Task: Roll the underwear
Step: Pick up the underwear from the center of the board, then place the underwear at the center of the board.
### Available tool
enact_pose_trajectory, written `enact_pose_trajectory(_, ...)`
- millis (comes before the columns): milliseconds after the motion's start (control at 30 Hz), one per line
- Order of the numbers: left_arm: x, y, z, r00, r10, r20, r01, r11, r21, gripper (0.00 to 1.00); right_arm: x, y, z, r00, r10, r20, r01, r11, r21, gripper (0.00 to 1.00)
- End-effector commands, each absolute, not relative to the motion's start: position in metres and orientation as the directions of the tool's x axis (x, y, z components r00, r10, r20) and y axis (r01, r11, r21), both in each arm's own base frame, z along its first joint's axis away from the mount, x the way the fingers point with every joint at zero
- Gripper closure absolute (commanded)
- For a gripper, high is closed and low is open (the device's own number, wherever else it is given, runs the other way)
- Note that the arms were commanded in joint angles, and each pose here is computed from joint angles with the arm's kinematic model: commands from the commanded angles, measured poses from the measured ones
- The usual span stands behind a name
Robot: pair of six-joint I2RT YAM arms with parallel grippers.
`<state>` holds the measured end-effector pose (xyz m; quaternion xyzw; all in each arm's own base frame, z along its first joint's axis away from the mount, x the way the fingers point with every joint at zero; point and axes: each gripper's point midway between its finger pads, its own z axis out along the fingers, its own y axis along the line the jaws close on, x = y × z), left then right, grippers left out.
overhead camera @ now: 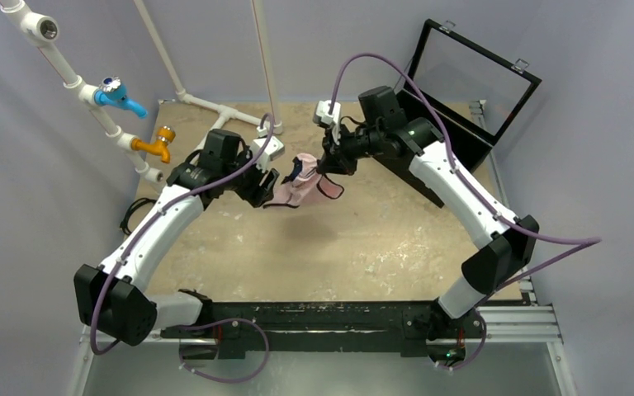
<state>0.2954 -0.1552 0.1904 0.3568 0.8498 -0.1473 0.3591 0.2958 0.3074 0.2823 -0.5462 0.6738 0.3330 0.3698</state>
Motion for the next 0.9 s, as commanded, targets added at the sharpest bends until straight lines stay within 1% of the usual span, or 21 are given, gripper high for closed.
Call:
enact_pose_trajectory(0, 0.297, -0.177, 0.242, -0.348, 0.418, -0.839, 0.771, 0.637, -0.002, 0.41, 0.282, 0.3, 0.326, -0.096, -0.434, -0.896, -0.98, 0.197, 0.01, 1.0)
enact_pose_trajectory(67, 0.292, -0.179, 0.244, -0.329, 0.426, -0.843, 0.79, 0.613, 0.001, 0.41, 0.281, 0.297, 0.318, -0.112, -0.443, -0.89, -0.978, 0.209, 0.019, 1.0)
enact_pose_trajectory(133, 0.29, -0.177, 0.238, -0.334, 0.445, -0.831, 0.795, 0.607, 0.006, 0.41, 0.28, 0.293, 0.296, -0.159, -0.459, -0.874, -0.973, 0.224, 0.059, 1.0)
enact_pose_trajectory(233, 0.285, -0.173, 0.219, -0.359, 0.48, -0.801, 0.801, 0.599, -0.001, 0.41, 0.282, 0.28, 0.248, -0.24, -0.498, -0.833, -0.955, 0.275, 0.111, 1.0)
enact_pose_trajectory(267, 0.284, -0.173, 0.213, -0.369, 0.487, -0.791, 0.803, 0.595, -0.009, 0.41, 0.284, 0.273, 0.223, -0.286, -0.518, -0.806, -0.94, 0.313, 0.133, 0.97)
enact_pose_trajectory(300, 0.283, -0.172, 0.206, -0.383, 0.496, -0.78, 0.805, 0.593, -0.018, 0.41, 0.29, 0.265, 0.205, -0.32, -0.532, -0.784, -0.925, 0.353, 0.138, 0.91)
enact_pose_trajectory(333, 0.282, -0.172, 0.201, -0.394, 0.501, -0.771, 0.806, 0.592, -0.027, 0.41, 0.302, 0.254, 0.187, -0.361, -0.544, -0.758, -0.899, 0.419, 0.127, 0.82)
enact_pose_trajectory(367, 0.282, -0.173, 0.195, -0.408, 0.506, -0.76, 0.806, 0.59, -0.039, 0.41, 0.315, 0.243, 0.169, -0.416, -0.544, -0.728, -0.863, 0.488, 0.128, 0.76)
enact_pose_trajectory(400, 0.282, -0.173, 0.191, -0.419, 0.511, -0.751, 0.806, 0.59, -0.049, 0.41, 0.326, 0.233, 0.155, -0.461, -0.544, -0.701, -0.835, 0.532, 0.136, 0.68)
enact_pose_trajectory(500, 0.285, -0.174, 0.176, -0.466, 0.517, -0.718, 0.796, 0.599, -0.085, 0.41, 0.344, 0.207, 0.132, -0.558, -0.526, -0.641, -0.775, 0.607, 0.177, 0.44)
enact_pose_trajectory(533, 0.285, -0.174, 0.172, -0.477, 0.517, -0.711, 0.792, 0.603, -0.092, 0.42, 0.346, 0.204, 0.13, -0.564, -0.527, -0.636, -0.77, 0.614, 0.174, 0.38)
enact_pose_trajectory(600, 0.286, -0.174, 0.167, -0.492, 0.519, -0.699, 0.787, 0.609, -0.102, 0.42, 0.343, 0.199, 0.133, -0.542, -0.553, -0.633, -0.785, 0.601, 0.147, 0.34)
enact_pose_trajectory(667, 0.285, -0.172, 0.162, -0.499, 0.524, -0.69, 0.782, 0.615, -0.099, 0.42, 0.329, 0.202, 0.139, -0.502, -0.584, -0.638, -0.829, 0.535, 0.162, 0.31)
enact_pose_trajectory(733, 0.285, -0.169, 0.16, -0.493, 0.529, -0.691, 0.78, 0.621, -0.08, 0.42, 0.317, 0.2, 0.141, -0.47, -0.627, -0.622, -0.859, 0.488, 0.157, 0.29)
enact_pose_trajectory(867, 0.285, -0.164, 0.156, -0.487, 0.535, -0.69, 0.774, 0.631, -0.057, 0.42, 0.329, 0.192, 0.136, -0.437, -0.648, -0.624, -0.852, 0.52, 0.056, 0.26)
